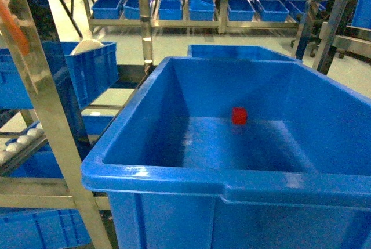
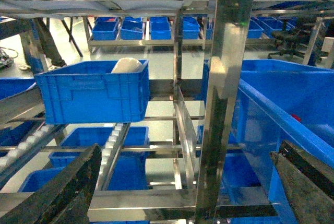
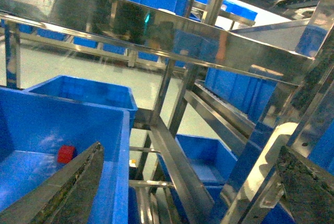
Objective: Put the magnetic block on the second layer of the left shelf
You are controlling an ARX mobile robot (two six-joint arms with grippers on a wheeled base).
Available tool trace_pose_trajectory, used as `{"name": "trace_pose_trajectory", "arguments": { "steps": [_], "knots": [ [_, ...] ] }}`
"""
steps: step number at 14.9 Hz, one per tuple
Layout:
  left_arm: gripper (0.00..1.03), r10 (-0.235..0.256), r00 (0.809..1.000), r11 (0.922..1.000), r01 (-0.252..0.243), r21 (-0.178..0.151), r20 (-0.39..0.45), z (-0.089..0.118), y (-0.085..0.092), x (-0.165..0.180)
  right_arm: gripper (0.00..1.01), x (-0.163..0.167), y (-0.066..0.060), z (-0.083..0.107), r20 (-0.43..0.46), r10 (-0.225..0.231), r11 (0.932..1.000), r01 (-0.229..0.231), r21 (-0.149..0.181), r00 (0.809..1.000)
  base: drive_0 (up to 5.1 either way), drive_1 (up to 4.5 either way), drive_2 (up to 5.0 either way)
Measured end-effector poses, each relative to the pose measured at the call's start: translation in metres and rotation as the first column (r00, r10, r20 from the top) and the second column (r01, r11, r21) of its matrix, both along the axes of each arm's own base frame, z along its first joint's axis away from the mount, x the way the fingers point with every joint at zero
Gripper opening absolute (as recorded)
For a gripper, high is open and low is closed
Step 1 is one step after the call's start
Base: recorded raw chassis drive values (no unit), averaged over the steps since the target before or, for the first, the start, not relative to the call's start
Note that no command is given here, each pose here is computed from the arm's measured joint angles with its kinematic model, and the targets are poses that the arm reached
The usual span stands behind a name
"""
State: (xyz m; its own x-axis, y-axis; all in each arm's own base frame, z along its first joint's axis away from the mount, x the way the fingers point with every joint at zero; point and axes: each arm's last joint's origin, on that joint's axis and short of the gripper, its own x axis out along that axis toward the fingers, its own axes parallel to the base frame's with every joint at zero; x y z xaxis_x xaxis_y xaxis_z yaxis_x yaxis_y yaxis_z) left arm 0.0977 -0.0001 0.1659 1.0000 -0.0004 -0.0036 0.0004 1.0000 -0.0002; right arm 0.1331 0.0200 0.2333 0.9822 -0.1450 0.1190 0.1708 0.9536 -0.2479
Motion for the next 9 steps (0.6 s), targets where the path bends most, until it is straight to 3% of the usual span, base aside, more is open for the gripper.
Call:
{"name": "trace_pose_trajectory", "arguments": {
  "steps": [1,2,3,4,6,7,9],
  "knots": [
    [0.98,0.000,1.000,1.0000,0.000,0.000,0.000,0.000,0.000,0.000,0.98,0.001,0.000,-0.002,-0.017,0.006,0.9997,-0.005,0.022,1.000,0.0,0.00,0.0],
    [0.98,0.000,1.000,1.0000,0.000,0.000,0.000,0.000,0.000,0.000,0.86,0.000,-0.003,-0.007,-0.098,0.092,0.9924,-0.084,0.090,0.991,0.0,0.00,0.0],
    [0.98,0.000,1.000,1.0000,0.000,0.000,0.000,0.000,0.000,0.000,0.73,-0.003,-0.005,-0.014,-0.101,0.142,0.9780,-0.124,0.168,0.985,0.0,0.00,0.0],
    [0.98,0.000,1.000,1.0000,0.000,0.000,0.000,0.000,0.000,0.000,0.62,-0.006,-0.007,-0.019,-0.088,0.159,0.9691,-0.138,0.205,0.983,0.0,0.00,0.0],
    [0.98,0.000,1.000,1.0000,0.000,0.000,0.000,0.000,0.000,0.000,0.36,-0.011,-0.015,-0.030,-0.081,0.179,0.9585,-0.155,0.239,0.981,0.0,0.00,0.0],
    [0.98,0.001,1.000,1.0000,-0.001,0.000,0.000,0.000,0.000,0.000,0.23,-0.012,-0.021,-0.036,-0.088,0.144,0.9617,-0.118,0.247,0.986,0.0,0.00,0.0],
    [0.98,0.000,1.000,1.0000,0.000,0.000,0.000,0.000,0.000,0.000,0.02,-0.016,-0.020,-0.041,-0.076,0.171,0.9570,-0.147,0.250,0.982,0.0,0.00,0.0]
  ]
}}
